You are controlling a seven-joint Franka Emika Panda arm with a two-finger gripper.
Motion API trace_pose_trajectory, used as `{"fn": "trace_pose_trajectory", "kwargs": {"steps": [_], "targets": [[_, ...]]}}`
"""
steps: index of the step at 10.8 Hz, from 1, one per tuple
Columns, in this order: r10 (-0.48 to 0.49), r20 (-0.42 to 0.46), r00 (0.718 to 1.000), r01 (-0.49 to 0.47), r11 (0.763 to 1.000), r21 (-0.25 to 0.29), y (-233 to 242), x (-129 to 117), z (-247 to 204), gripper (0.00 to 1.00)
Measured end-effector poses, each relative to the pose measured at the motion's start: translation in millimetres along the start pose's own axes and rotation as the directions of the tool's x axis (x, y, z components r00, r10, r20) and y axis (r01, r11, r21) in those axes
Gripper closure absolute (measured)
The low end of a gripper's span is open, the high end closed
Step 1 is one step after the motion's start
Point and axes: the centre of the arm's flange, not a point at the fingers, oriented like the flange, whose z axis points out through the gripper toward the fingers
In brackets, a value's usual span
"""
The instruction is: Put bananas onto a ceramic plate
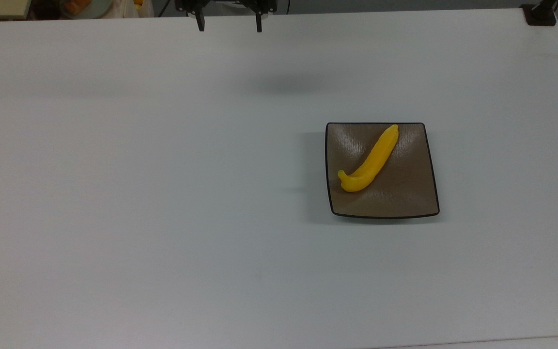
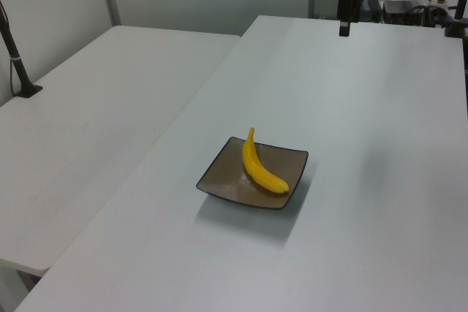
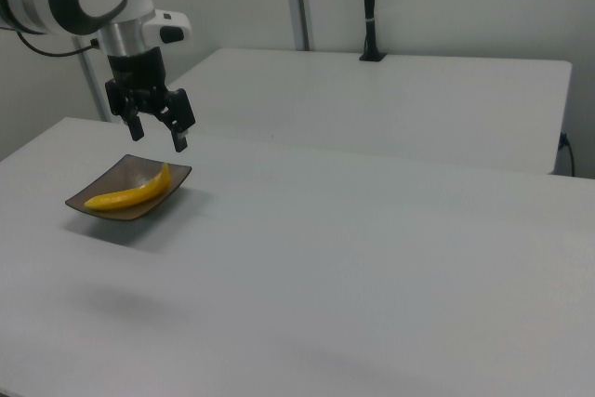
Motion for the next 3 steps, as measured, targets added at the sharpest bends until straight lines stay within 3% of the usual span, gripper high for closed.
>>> {"fn": "trace_pose_trajectory", "kwargs": {"steps": [3], "targets": [[-0.001, 0.003, 1.000, 0.001, 1.000, 0.004, -0.2, -0.2, 2.8, 0.00]]}}
